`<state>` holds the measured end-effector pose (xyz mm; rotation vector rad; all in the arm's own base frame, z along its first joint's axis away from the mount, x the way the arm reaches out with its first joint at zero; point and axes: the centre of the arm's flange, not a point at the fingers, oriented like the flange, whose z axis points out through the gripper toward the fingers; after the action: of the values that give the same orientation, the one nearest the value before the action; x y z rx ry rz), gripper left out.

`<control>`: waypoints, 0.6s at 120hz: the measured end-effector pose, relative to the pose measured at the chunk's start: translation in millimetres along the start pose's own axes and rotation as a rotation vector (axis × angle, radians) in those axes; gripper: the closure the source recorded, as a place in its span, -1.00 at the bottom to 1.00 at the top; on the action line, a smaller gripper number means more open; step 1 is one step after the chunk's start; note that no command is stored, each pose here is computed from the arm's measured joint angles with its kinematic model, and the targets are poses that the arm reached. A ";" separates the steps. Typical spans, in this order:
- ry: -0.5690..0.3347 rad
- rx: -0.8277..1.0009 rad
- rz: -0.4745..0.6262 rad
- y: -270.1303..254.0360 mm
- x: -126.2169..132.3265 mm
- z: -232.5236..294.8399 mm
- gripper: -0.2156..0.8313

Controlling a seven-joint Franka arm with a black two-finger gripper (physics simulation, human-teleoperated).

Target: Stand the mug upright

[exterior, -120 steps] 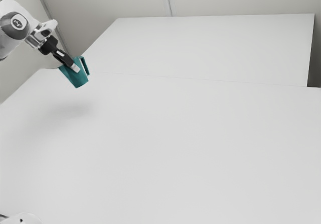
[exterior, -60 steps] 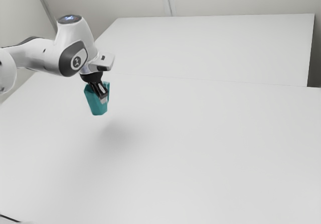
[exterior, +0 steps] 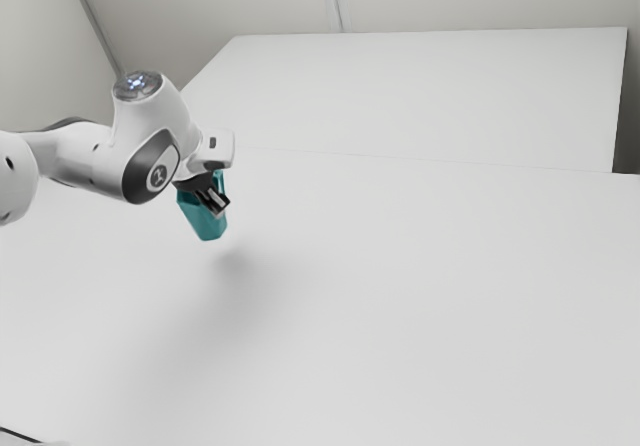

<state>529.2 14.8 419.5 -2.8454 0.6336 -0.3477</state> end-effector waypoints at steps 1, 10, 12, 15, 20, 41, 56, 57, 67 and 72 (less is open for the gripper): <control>0.001 -0.001 -0.003 0.0 0.1 0.2 0.91; 0.013 -0.012 -0.027 0.7 0.5 2.2 0.91; 0.016 -0.017 -0.035 0.9 0.3 2.8 0.91; 0.019 -0.028 -0.049 1.8 -0.7 4.5 0.91; 0.023 -0.043 -0.067 4.0 -3.1 8.3 0.91; 0.055 -0.087 -0.105 11.2 -2.4 20.7 0.91; 0.072 -0.108 -0.104 18.5 -0.7 31.4 0.91; 0.073 -0.109 -0.104 18.8 -0.7 32.0 0.91; 0.082 -0.115 -0.105 20.3 -0.5 36.9 0.91; 0.083 -0.120 -0.105 21.4 -1.3 40.8 0.91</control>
<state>530.8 2.4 375.1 -2.9999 0.5386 -0.4617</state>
